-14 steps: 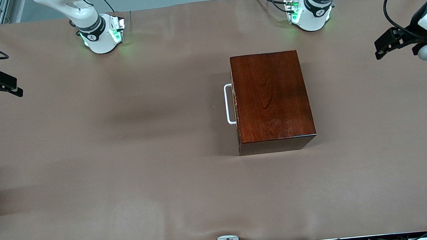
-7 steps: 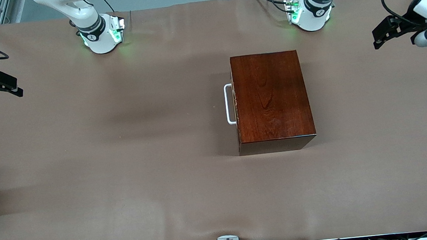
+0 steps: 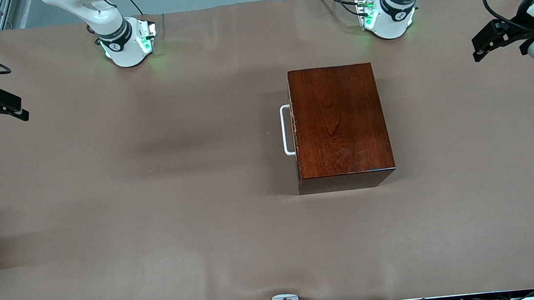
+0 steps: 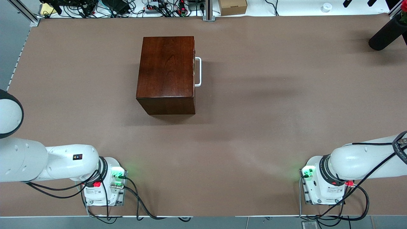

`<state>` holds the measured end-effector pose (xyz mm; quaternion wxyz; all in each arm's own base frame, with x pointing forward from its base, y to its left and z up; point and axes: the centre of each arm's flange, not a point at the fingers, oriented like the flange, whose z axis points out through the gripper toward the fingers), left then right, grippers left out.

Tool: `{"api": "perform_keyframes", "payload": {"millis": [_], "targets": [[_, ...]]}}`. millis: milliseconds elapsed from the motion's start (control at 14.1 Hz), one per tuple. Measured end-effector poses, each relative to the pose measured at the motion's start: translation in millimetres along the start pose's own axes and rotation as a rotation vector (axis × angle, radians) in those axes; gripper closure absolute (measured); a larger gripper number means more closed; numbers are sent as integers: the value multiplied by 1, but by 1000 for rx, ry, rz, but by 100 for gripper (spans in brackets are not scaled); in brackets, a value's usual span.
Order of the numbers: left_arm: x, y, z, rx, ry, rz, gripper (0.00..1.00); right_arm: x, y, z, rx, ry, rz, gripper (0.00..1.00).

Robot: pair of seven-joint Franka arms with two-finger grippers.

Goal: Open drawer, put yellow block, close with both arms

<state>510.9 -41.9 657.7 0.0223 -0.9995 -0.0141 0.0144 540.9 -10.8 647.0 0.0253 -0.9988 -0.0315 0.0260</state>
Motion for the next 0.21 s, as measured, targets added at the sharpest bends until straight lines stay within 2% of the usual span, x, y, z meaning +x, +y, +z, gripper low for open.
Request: {"api": "perform_keyframes", "payload": {"millis": [213], "targets": [[-1,-7,-5,-1,3,-13,0,0,0,0,0,0,0,0]]}}
